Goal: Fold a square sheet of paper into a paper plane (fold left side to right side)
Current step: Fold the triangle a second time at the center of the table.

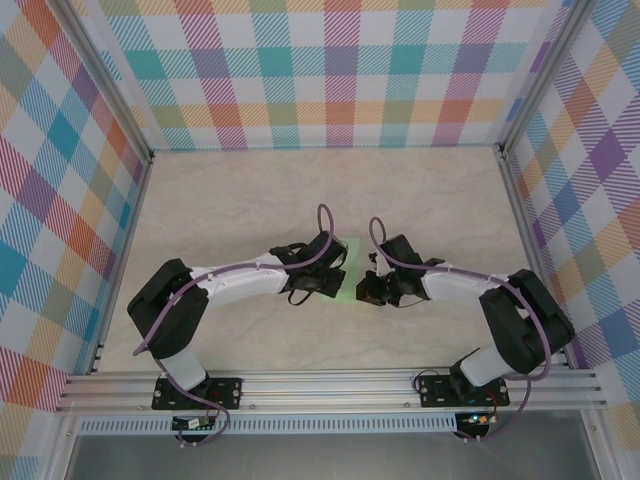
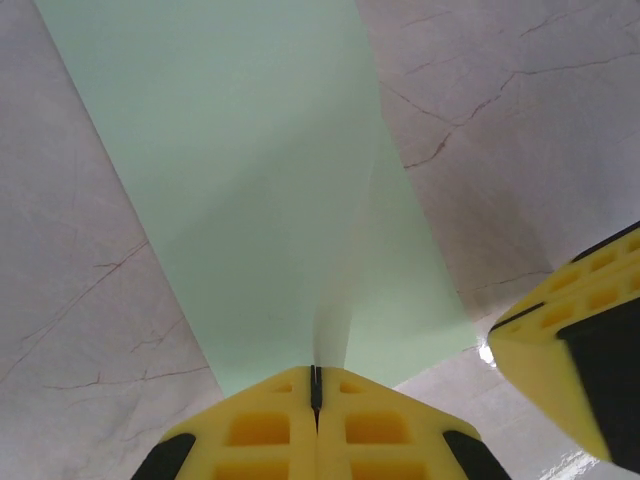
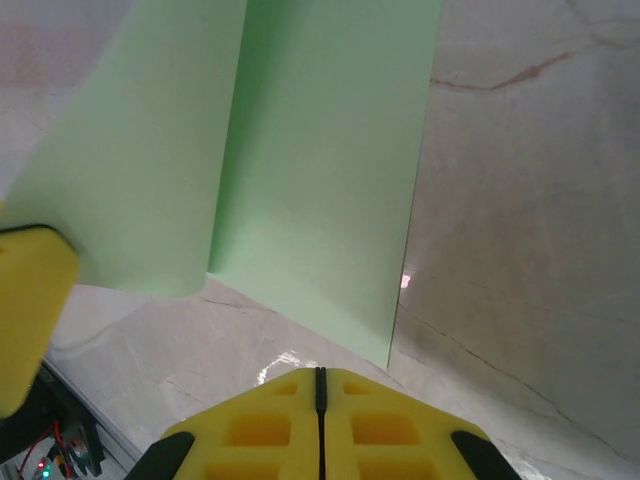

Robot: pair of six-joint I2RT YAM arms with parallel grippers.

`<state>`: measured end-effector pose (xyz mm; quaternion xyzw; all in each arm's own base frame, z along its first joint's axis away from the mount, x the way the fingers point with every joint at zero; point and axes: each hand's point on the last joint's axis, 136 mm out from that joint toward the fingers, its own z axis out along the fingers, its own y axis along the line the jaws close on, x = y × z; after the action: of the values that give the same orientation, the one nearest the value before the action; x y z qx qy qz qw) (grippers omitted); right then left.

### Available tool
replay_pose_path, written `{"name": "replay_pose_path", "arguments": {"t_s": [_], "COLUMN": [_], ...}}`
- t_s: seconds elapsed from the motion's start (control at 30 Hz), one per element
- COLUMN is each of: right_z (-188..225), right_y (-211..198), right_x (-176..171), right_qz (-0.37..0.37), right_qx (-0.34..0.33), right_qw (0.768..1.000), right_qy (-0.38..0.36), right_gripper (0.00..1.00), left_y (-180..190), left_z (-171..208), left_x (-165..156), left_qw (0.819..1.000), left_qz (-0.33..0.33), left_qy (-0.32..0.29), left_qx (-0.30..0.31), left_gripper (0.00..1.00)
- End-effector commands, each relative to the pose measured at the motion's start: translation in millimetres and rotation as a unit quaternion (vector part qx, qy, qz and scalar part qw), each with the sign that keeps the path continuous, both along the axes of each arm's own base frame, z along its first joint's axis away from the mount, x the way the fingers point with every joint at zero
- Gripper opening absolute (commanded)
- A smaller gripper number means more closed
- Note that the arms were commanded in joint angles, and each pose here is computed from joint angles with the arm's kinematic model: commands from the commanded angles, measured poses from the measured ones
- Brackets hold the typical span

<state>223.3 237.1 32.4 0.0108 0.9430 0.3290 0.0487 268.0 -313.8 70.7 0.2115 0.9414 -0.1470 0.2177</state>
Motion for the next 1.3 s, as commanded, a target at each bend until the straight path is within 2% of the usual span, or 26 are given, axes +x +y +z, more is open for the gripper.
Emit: {"name": "replay_pose_path", "arguments": {"t_s": [0.0, 0.43, 1.27], "right_z": [1.8, -29.7, -38.7], "right_y": [9.3, -6.9, -10.7], "right_x": [12.9, -3.3, -15.7], "right_qz": [-0.001, 0.016, 0.029], "right_qx": [-0.001, -0.082, -0.107], "right_qw": [1.0, 0.996, 0.993], "right_qy": [-0.016, 0.026, 0.038], "right_gripper": [0.06, 0.04, 0.03], "left_y": [5.2, 15.3, 11.0], "left_z": [9.9, 3.7, -16.5], "left_x": [1.3, 9.0, 39.6], "left_qw": [1.0, 1.0, 1.0], "left_qz": [0.008, 0.003, 0.007], "left_qy": [0.0, 0.004, 0.009], "left_qx": [-0.016, 0.011, 0.023], "left_gripper": [0.01, 0.01, 0.01]}}
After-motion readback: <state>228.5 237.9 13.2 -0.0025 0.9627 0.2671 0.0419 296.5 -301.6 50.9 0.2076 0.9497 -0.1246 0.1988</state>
